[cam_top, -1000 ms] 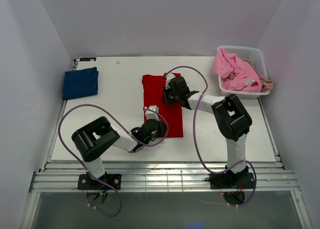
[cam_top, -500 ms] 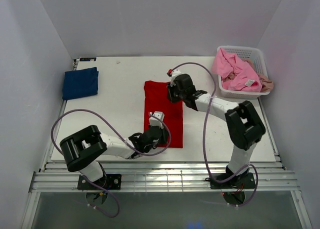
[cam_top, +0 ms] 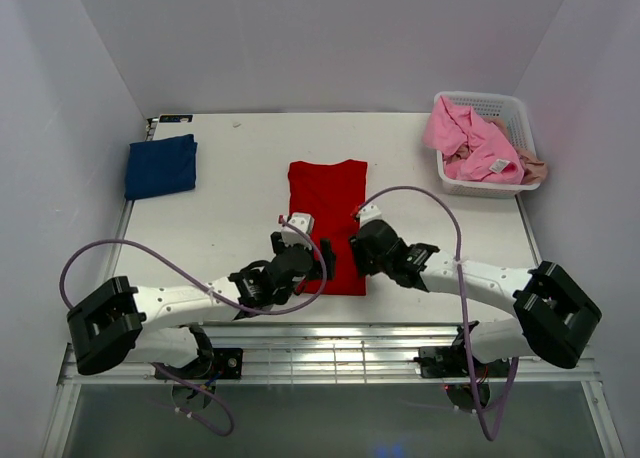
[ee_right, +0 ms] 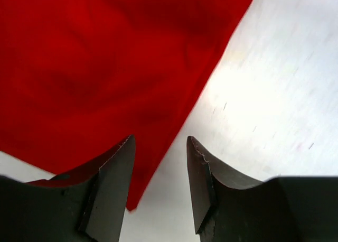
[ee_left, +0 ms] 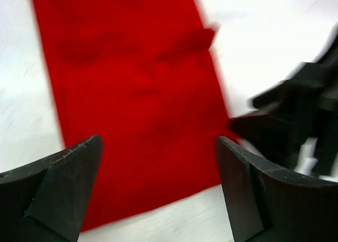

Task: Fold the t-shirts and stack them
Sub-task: Grab one side of the 2/3 rectangular tshirt with both arms

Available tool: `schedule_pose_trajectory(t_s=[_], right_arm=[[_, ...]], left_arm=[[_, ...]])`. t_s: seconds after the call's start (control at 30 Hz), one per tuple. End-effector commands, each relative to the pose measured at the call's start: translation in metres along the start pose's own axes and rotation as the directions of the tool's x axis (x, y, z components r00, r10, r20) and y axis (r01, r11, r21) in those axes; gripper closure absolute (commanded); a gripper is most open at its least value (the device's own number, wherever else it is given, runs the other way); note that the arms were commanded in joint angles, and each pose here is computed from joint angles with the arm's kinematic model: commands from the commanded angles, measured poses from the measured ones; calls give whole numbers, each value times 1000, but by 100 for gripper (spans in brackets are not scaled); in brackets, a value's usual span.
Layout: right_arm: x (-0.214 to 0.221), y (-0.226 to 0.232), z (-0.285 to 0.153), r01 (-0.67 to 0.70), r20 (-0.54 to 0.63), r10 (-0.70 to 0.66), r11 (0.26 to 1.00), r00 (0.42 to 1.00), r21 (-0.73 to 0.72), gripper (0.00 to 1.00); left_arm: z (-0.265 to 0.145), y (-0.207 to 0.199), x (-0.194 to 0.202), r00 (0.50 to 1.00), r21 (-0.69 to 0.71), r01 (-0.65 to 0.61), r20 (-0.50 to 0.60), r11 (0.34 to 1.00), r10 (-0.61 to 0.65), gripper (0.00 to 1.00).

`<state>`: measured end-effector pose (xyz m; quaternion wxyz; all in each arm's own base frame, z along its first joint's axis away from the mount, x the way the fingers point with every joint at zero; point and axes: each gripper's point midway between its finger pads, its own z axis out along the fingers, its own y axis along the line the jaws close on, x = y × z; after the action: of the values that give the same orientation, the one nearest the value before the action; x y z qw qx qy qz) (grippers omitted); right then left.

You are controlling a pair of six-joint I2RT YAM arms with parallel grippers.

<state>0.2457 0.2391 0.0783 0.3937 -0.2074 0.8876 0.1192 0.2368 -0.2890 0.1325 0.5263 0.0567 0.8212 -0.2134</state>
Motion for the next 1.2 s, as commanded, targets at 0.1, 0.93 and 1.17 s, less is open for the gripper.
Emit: schedule_pose_trajectory(t_s=[0.1, 0.93, 1.17], right_arm=[[43, 11, -12, -55, -67, 62, 994, 996, 99, 48], [97, 18, -8, -80, -151, 101, 987, 983, 136, 59], [103, 22, -3, -81, -162, 100, 990, 982, 119, 65]], left_arm=[[-33, 56, 61, 989, -68, -10, -147, 998, 0, 2], [-52, 83, 125, 947, -106, 41, -312, 993, -73, 14], [-51, 82, 129, 944, -97, 45, -322, 994, -74, 21]])
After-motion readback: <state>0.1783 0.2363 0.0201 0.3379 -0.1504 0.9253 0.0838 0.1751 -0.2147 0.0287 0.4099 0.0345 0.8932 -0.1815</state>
